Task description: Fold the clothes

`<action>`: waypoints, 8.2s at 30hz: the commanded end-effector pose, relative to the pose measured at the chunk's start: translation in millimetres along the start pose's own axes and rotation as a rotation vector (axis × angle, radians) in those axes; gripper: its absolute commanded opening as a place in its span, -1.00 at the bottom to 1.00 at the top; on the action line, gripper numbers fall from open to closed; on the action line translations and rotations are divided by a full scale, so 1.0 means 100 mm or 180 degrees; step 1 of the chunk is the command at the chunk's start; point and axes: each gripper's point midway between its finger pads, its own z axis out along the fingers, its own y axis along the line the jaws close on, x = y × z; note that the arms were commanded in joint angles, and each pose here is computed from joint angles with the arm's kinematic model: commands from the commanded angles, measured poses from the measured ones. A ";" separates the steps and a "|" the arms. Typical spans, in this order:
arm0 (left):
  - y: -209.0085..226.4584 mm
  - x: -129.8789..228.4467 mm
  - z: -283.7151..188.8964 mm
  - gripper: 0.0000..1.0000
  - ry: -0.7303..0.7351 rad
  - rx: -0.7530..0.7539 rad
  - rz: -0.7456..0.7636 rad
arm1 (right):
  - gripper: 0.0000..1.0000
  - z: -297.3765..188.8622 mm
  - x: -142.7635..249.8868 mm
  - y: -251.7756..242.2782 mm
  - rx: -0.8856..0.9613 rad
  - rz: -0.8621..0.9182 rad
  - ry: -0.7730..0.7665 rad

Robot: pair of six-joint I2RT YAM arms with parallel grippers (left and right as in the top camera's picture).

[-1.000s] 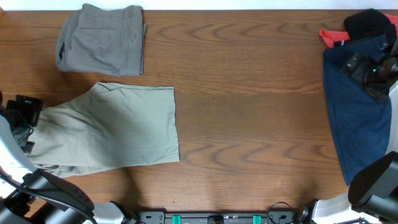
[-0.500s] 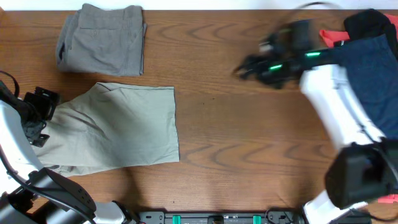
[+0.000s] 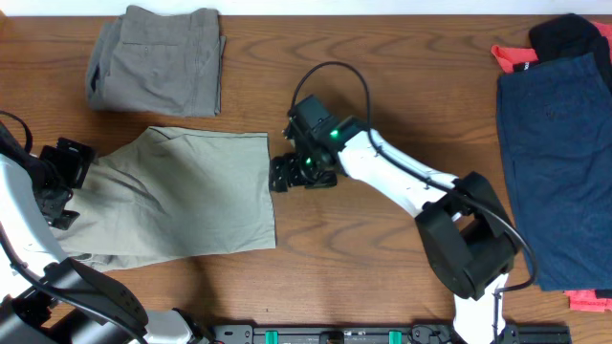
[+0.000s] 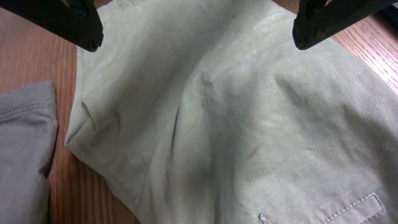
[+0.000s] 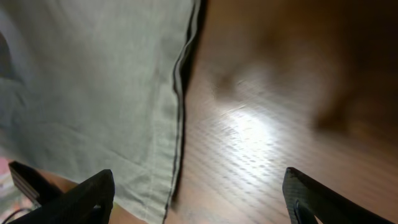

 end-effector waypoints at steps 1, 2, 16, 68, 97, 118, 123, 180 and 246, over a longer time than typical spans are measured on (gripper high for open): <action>-0.02 0.03 -0.06 0.96 -0.0022 0.0039 0.0035 | 0.69 0.16 0.16 0.13 -0.0070 -0.0024 0.0158; -0.02 0.03 -0.06 0.96 -0.0019 0.0037 0.0035 | 0.69 0.23 0.20 0.16 -0.0069 -0.0045 0.0189; -0.01 0.05 -0.06 0.96 0.0004 0.0023 0.0031 | 0.57 0.65 0.47 0.32 -0.0054 0.0043 0.0416; -0.86 1.80 0.17 0.96 0.0832 -0.0002 0.2366 | -0.98 -2.27 0.18 -2.83 0.1546 0.2682 -0.0597; -0.59 2.87 1.03 0.97 0.1818 0.0527 0.2565 | -0.98 -2.54 0.41 -3.25 0.1413 0.2854 -0.0586; -0.72 2.34 1.21 -0.88 0.1171 0.0096 0.2358 | -0.98 -2.54 0.39 -3.26 0.1389 0.2805 -0.0609; -0.75 1.63 0.98 -0.88 0.0705 -0.0135 0.2070 | -0.98 -2.57 0.39 -3.32 0.1433 0.2834 -0.0655; -1.27 3.28 1.32 0.36 0.1248 0.0358 0.3785 | -0.80 -2.53 0.40 -3.24 0.1443 0.2623 -0.0539; -0.25 2.04 0.56 0.96 0.1470 -0.0123 0.2202 | 0.98 -2.37 0.30 -2.95 0.1165 0.2001 -0.0352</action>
